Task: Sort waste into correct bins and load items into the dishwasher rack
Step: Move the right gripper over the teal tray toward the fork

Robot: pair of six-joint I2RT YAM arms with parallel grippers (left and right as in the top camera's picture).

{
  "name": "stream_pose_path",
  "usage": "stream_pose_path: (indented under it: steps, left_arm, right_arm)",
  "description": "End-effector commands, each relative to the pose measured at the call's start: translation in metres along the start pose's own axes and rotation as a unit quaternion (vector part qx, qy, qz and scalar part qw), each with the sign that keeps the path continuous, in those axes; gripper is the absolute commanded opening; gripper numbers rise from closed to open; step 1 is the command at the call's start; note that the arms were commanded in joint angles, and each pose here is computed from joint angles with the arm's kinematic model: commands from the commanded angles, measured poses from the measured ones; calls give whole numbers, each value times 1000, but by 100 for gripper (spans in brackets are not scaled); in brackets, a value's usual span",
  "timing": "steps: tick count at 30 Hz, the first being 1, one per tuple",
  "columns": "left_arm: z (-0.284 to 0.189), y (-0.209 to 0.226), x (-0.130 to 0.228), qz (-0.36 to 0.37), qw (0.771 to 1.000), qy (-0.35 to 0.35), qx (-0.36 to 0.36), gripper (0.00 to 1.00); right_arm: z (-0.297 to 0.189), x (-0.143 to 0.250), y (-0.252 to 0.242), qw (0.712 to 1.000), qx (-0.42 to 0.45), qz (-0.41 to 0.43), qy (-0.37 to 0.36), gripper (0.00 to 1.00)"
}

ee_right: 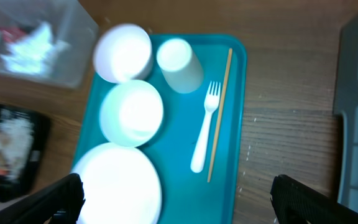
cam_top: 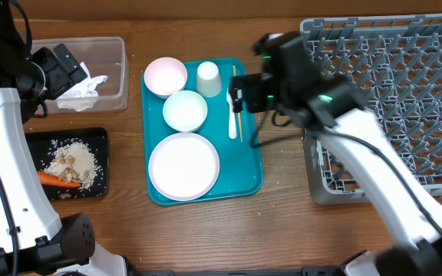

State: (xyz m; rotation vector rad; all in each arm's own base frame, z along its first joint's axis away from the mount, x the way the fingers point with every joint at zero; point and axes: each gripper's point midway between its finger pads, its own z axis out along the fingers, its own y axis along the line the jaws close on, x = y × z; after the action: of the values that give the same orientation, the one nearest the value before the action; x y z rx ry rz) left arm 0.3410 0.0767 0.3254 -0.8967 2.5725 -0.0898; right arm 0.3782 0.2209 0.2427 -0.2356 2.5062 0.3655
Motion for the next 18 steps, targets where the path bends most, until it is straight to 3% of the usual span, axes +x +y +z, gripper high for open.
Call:
stream_pose_path:
  steps: [1, 6, 11, 13, 18]
  left_arm:
    - [0, 3, -1, -9, 1000, -2, -6, 100]
    - [0, 3, -1, -9, 1000, -2, -6, 100]
    - [0, 3, -1, -9, 1000, -2, -6, 100]
    - [0, 3, -1, -9, 1000, -2, -6, 100]
    - [0, 3, -1, -9, 1000, -2, -6, 100]
  right_arm:
    - [42, 5, -20, 997, 68, -7, 27, 99]
    - [83, 30, -9, 996, 33, -5, 88, 100]
    - [104, 38, -10, 994, 36, 21, 101, 100]
    - [116, 41, -11, 994, 37, 21, 105, 89]
    - [164, 49, -9, 993, 33, 30, 108, 87]
